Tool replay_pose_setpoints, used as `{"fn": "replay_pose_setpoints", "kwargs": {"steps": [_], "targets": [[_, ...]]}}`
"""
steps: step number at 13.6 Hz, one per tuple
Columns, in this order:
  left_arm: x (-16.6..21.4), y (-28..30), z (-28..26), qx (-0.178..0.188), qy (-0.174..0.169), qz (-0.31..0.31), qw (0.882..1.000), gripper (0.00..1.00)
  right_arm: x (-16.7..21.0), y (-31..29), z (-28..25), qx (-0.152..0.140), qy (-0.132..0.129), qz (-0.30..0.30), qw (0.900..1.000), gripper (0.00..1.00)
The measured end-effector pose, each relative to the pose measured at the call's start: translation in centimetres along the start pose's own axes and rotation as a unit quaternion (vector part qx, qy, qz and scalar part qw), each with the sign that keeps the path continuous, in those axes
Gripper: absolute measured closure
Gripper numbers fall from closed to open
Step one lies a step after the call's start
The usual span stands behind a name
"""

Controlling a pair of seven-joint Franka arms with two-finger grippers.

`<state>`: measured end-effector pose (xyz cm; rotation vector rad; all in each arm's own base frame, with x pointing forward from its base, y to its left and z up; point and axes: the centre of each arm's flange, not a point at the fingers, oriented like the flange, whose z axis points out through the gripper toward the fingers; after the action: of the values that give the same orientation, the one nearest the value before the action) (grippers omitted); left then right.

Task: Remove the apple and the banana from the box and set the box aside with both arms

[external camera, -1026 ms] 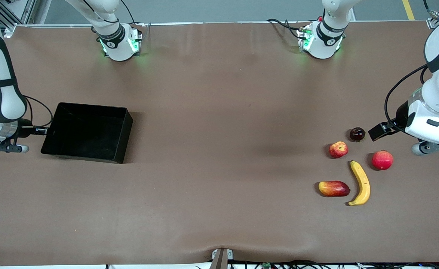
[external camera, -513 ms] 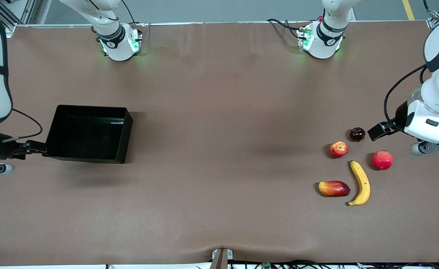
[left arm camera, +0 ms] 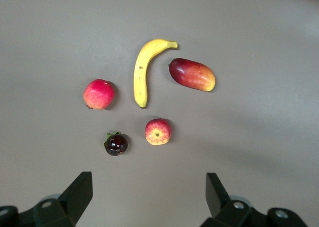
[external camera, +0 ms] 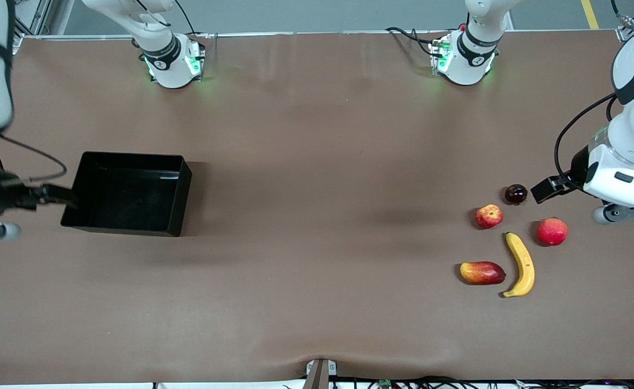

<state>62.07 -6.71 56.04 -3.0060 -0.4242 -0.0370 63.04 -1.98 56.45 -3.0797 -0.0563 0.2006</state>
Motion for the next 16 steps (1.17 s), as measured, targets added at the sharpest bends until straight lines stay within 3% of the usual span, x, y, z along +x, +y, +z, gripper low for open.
{"fn": "replay_pose_setpoints", "kwargs": {"steps": [4, 9, 16], "targets": [[0.0, 0.0, 0.0, 0.0, 0.0, 0.003, 1.0, 0.0, -7.1, -3.5, -7.3, -0.004, 0.007, 0.03, 1.0, 0.0], [0.0, -0.2, -0.1, 0.001, -0.001, 0.041, 0.999, 0.0, -13.7, -2.0, -9.2, 0.0, 0.021, 0.045, 0.999, 0.0], [-1.1, -0.8, -2.8, 0.012, 0.013, 0.1, 0.995, 0.0, -15.3, -2.1, -8.5, -0.014, 0.042, 0.016, 0.999, 0.0]]}}
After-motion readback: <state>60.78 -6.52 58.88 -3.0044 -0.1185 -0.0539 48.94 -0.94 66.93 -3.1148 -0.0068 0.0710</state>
